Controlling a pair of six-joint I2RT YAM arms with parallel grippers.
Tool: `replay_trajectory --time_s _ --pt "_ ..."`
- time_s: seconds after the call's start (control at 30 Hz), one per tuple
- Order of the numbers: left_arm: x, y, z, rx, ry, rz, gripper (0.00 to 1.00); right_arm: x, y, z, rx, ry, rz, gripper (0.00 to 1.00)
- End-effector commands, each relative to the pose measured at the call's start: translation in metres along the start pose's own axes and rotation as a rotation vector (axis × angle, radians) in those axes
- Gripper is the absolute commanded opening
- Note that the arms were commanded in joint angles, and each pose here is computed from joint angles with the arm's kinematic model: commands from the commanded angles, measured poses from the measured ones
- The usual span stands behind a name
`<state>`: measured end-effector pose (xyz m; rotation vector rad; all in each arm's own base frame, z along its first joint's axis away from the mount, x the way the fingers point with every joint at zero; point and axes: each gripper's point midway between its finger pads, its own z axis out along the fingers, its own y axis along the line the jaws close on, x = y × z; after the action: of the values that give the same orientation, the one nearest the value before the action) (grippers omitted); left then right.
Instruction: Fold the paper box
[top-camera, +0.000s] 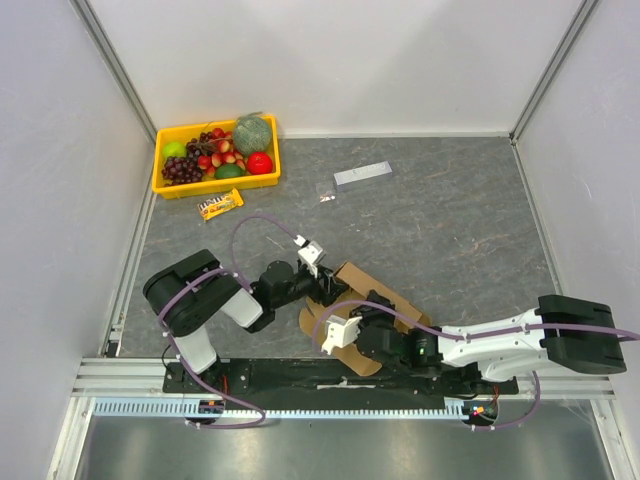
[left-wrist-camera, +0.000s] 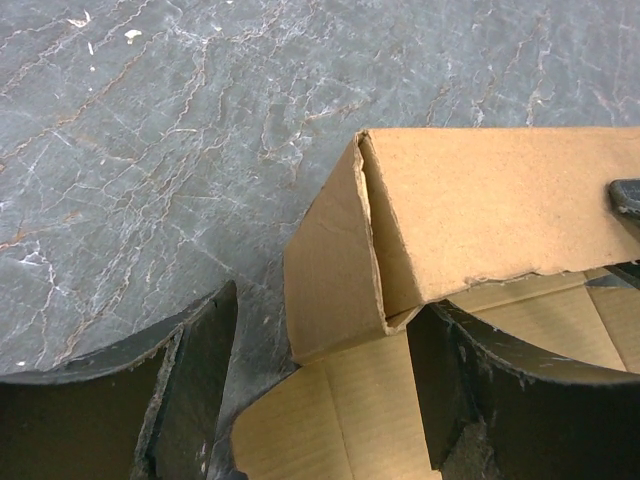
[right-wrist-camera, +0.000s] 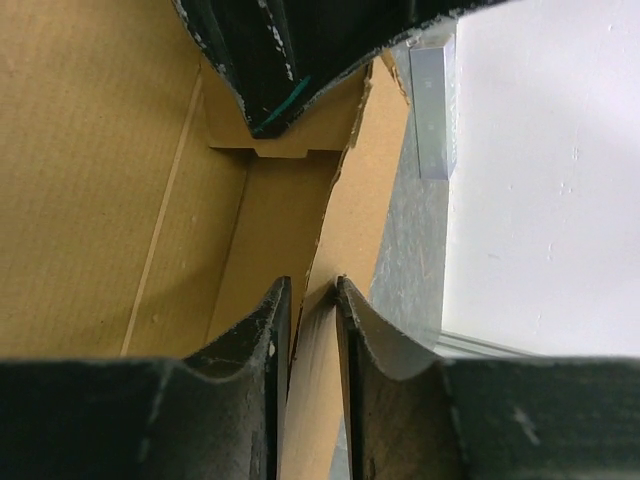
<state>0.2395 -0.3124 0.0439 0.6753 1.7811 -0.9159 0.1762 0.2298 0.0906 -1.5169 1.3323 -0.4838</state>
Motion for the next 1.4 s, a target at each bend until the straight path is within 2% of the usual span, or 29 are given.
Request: replay_trajectory --time_s 0.0,0.13,0.33,0.63,0.83,0.97,1.13,1.2,1.37 --pt "-0.018 0.006 0.007 -0.096 -0.066 0.051 0.74 -0.005 0.017 0.001 -0.064 -0.014 0.004 0.31" --pt "-0.019 0.011 0.008 -0.185 -0.073 0.061 0.71 -0.005 0.017 0.001 -0.059 -0.01 0.01 0.33" --pt "-0.02 0.011 0.012 -0.279 -0.066 0.11 0.47 -0.007 0.015 0.0 -0.053 -0.017 0.041 0.37" --pt "-0.021 0.006 0.018 -0.349 -0.068 0.134 0.19 -0.01 0.015 -0.002 -0.064 -0.039 0.091 0.41" --pt "-0.022 0.006 0.021 -0.376 -0.069 0.137 0.03 -0.015 0.011 -0.004 -0.059 -0.059 0.127 0.49" --pt "-0.025 0.007 0.022 -0.384 -0.075 0.138 0.02 -0.022 0.001 -0.007 -0.042 -0.087 0.17 0.55" --pt "-0.023 0.007 0.019 -0.386 -0.074 0.124 0.28 -0.045 -0.022 -0.02 -0.04 -0.198 0.303 0.64" --pt "-0.023 0.006 0.017 -0.385 -0.079 0.116 0.34 -0.055 -0.03 -0.027 -0.053 -0.259 0.356 0.66" --pt "-0.02 0.007 0.015 -0.383 -0.074 0.108 0.39 -0.071 -0.056 -0.047 -0.048 -0.381 0.498 0.69"
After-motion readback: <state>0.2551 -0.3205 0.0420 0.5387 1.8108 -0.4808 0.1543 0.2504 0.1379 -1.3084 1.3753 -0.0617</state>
